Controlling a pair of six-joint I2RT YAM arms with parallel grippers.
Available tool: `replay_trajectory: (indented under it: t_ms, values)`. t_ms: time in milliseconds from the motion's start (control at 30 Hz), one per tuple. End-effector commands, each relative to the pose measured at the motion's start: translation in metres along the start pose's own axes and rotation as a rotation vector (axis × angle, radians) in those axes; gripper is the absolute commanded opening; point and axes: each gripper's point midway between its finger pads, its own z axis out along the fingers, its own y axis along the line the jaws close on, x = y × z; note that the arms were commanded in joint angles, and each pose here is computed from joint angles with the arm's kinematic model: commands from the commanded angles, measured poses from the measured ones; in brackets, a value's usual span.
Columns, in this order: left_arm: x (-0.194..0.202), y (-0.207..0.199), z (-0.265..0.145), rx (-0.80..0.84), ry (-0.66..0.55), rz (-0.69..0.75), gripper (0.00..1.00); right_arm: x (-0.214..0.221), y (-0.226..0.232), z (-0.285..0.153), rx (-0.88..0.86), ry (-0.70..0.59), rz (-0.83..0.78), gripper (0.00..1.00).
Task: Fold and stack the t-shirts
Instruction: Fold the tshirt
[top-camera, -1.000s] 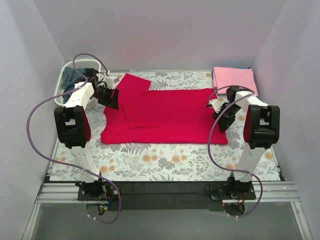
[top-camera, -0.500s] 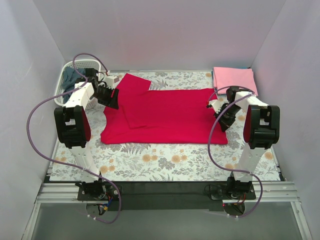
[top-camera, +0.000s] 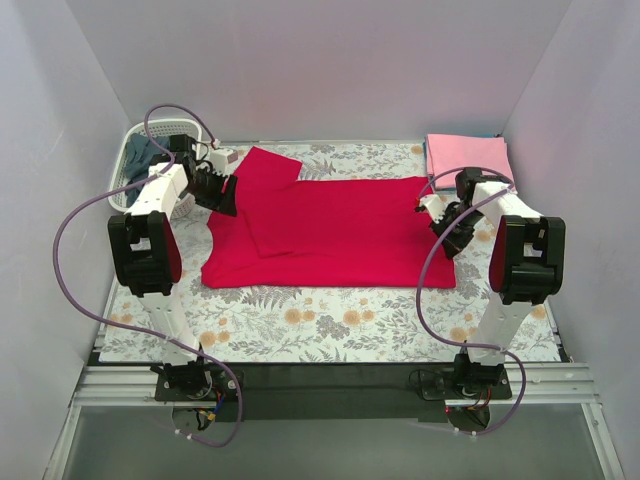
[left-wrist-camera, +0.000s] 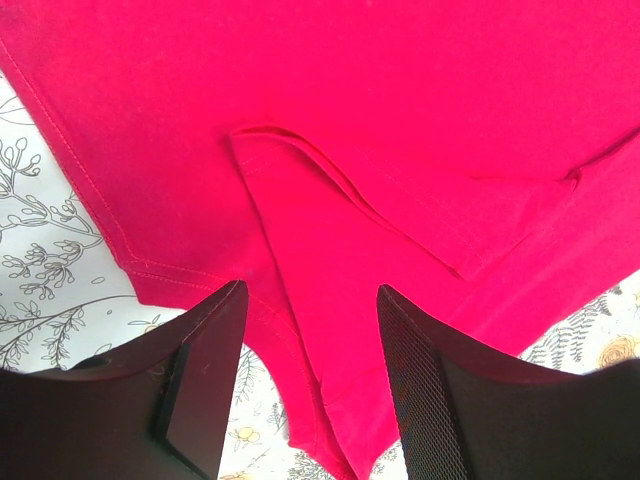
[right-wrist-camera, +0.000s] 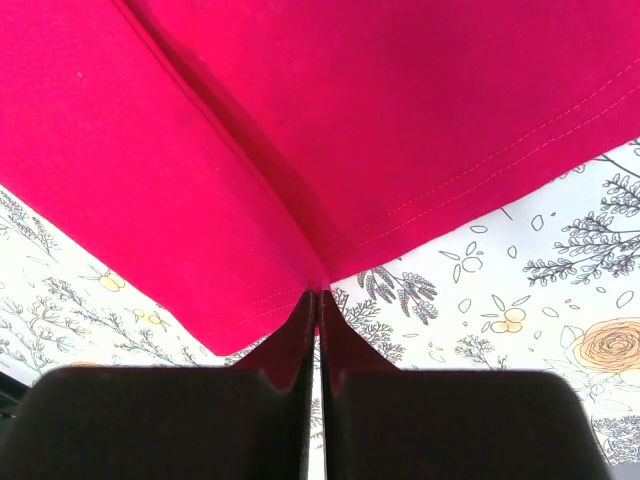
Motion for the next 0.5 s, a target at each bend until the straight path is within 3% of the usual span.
replay_trajectory:
  t_ms: [0, 467]
  values:
    - [-0.019, 0.002, -0.015, -0.035, -0.053, 0.034, 0.54, -0.009, -0.003, -0.014, 0.009, -0.027, -0.035, 0.01]
    - [-0.040, 0.018, 0.055, -0.059, -0.013, 0.116, 0.53, -0.019, -0.005, -0.023, 0.014, -0.055, -0.036, 0.01]
